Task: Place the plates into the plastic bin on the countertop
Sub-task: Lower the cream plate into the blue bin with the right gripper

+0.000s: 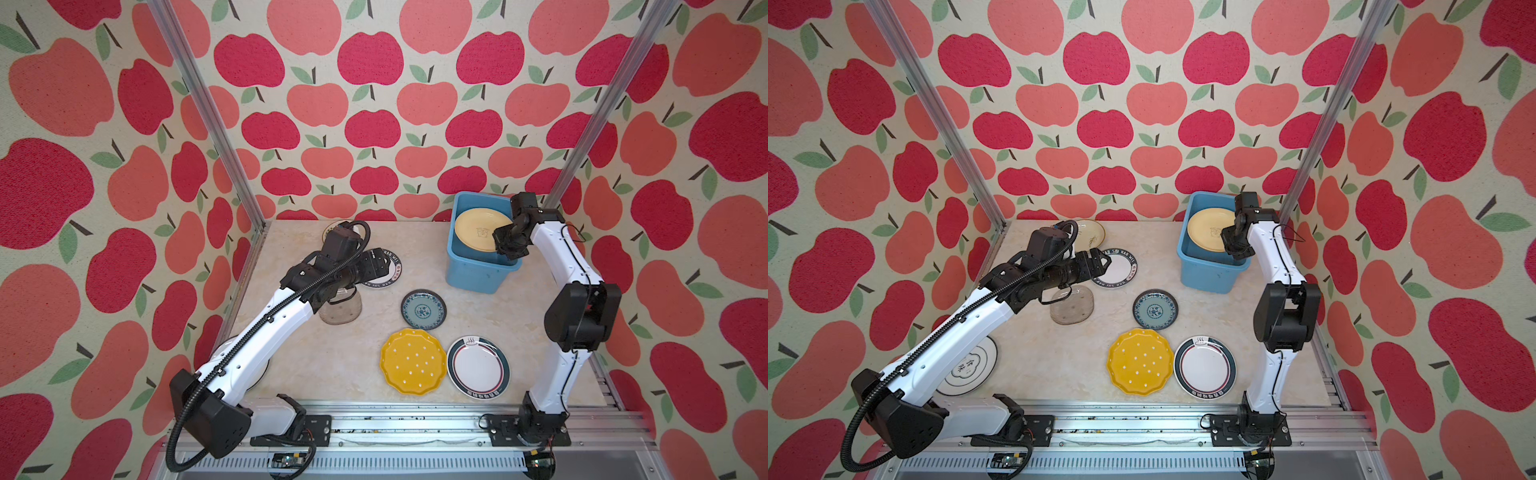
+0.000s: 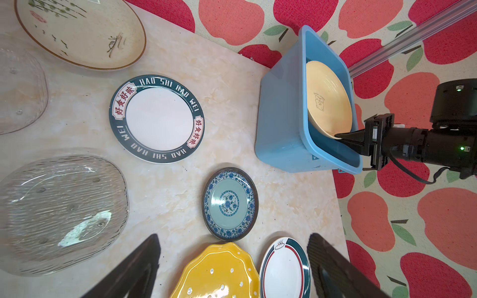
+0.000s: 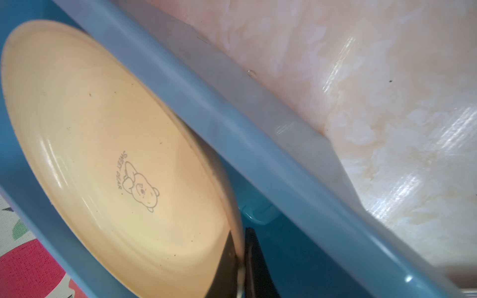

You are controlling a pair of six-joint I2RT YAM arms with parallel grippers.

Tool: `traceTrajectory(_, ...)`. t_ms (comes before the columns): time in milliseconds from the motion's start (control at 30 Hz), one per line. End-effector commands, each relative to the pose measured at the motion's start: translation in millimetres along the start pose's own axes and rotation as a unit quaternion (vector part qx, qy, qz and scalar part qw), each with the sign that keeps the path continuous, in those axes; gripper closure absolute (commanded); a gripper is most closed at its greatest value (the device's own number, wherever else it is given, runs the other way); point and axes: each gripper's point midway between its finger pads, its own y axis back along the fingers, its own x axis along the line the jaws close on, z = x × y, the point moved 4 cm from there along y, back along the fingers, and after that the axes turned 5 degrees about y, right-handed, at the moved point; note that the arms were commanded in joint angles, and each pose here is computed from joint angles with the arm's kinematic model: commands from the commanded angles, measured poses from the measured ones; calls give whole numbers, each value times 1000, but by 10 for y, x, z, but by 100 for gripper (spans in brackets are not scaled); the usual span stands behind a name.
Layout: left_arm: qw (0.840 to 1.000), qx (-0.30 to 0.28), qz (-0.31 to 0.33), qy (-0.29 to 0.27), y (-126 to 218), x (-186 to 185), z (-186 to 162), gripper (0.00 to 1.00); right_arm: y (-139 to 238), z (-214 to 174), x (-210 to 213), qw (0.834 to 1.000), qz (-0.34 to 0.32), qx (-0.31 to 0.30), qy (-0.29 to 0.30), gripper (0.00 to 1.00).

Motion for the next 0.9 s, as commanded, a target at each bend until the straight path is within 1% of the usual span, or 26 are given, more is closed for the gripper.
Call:
traceTrajectory(0, 1000, 0, 16, 1, 66, 59, -42, 8, 162, 26, -121, 1000, -4, -2, 20, 100)
traceTrajectory(167, 1000, 2, 21, 4, 58, 95, -82, 9, 123, -22, -75, 999, 5, 6, -31, 100)
traceTrajectory(233, 1000, 2, 23, 6, 50, 113, -96, 8, 116, -40, -11, 999, 6, 3, -39, 100)
traceTrajectory(367, 1000, 6, 24, 7, 24, 138, -127, 8, 121, -98, 131, 1000, -3, -6, -21, 100)
traceTrajectory(500, 1000, 7, 24, 7, 13, 151, -145, 9, 157, -170, 248, 1000, 2, -18, 0, 100)
traceTrajectory(700, 1000, 3, 22, 6, 34, 150, -132, 9, 66, -337, 135, 1000, -6, 1, 20, 100)
traceTrajectory(867, 1000, 1, 20, 5, 52, 138, -125, 8, 135, -321, -13, 998, -9, 0, 64, 100)
